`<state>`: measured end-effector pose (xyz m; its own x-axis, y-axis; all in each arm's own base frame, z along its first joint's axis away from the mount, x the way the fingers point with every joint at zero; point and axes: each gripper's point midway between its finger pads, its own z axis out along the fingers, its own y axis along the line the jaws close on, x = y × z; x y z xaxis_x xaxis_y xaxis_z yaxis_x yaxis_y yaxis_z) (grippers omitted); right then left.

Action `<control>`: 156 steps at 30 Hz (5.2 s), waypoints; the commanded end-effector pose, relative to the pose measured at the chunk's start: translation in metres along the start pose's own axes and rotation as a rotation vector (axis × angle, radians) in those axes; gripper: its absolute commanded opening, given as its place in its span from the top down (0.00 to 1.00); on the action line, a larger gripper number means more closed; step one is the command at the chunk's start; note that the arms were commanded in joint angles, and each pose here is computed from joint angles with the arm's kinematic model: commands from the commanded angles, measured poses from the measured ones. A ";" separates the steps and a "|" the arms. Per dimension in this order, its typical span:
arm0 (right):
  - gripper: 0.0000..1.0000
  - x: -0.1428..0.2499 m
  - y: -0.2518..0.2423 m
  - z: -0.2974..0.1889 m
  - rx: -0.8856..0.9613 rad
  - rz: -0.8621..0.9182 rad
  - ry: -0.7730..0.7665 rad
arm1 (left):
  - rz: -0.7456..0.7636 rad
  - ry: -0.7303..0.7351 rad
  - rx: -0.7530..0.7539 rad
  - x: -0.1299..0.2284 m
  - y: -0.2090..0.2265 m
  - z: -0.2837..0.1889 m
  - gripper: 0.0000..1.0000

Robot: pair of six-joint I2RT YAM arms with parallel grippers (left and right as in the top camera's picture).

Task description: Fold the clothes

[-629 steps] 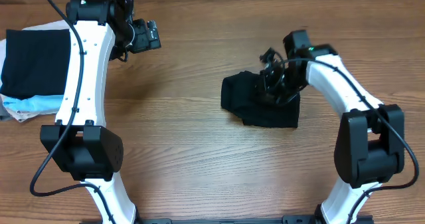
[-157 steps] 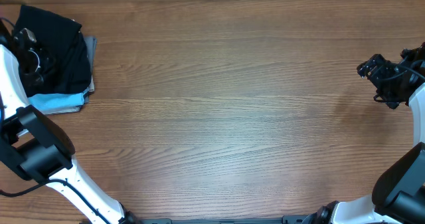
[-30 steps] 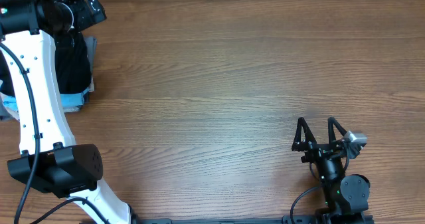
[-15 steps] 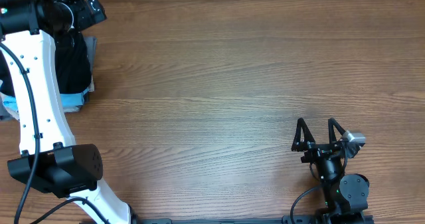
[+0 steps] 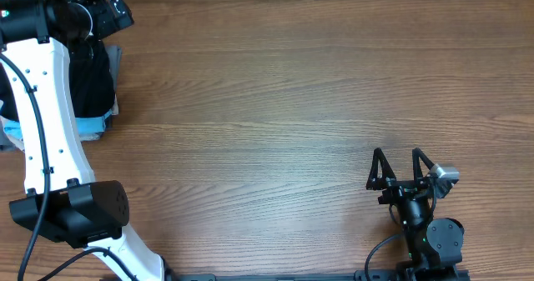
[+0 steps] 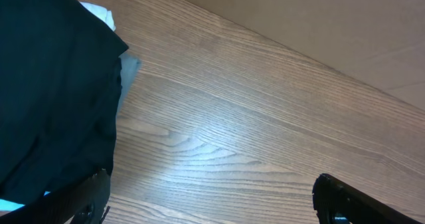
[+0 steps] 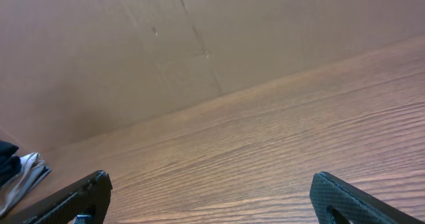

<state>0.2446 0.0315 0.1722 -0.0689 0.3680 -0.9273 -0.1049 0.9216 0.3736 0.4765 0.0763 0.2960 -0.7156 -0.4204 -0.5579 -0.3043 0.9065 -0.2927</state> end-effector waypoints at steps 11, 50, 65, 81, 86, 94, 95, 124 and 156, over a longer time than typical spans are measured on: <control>0.00 0.001 -0.002 0.000 0.011 -0.226 -0.008 | -0.001 0.006 -0.006 0.002 -0.002 0.004 0.00; 0.00 0.001 -0.002 0.000 0.011 -0.288 -0.007 | 0.022 -0.069 0.018 -0.004 -0.016 -0.036 0.00; 0.00 0.001 -0.002 0.000 0.011 -0.288 -0.007 | 0.241 -0.426 0.232 0.041 -0.104 -0.244 0.00; 0.00 0.001 -0.002 0.000 0.011 -0.288 -0.007 | 0.170 -0.295 0.171 0.172 -0.033 -0.233 0.00; 0.00 0.001 -0.002 0.000 0.011 -0.288 -0.007 | 0.129 -0.270 0.136 0.202 -0.009 -0.184 0.00; 0.00 0.001 -0.002 0.000 0.011 -0.288 -0.007 | 0.136 -0.415 0.191 0.222 0.006 -0.101 0.00; 0.00 0.001 -0.002 0.000 0.011 -0.288 -0.007 | 0.138 -0.445 0.202 0.223 0.007 -0.093 0.00; 0.00 0.001 -0.002 0.000 0.011 -0.288 -0.007 | 0.176 -0.716 0.233 0.277 0.038 -0.017 0.00; 0.00 0.001 -0.002 0.000 0.011 -0.288 -0.007 | 0.469 -0.807 0.166 0.280 0.031 -0.033 0.00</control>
<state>0.2447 0.0303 0.1723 -0.0356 0.0942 -0.9949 -0.1133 0.9887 0.0977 0.2461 -0.0128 0.1551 -0.0856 0.0089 -0.9963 0.0461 0.9989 0.0050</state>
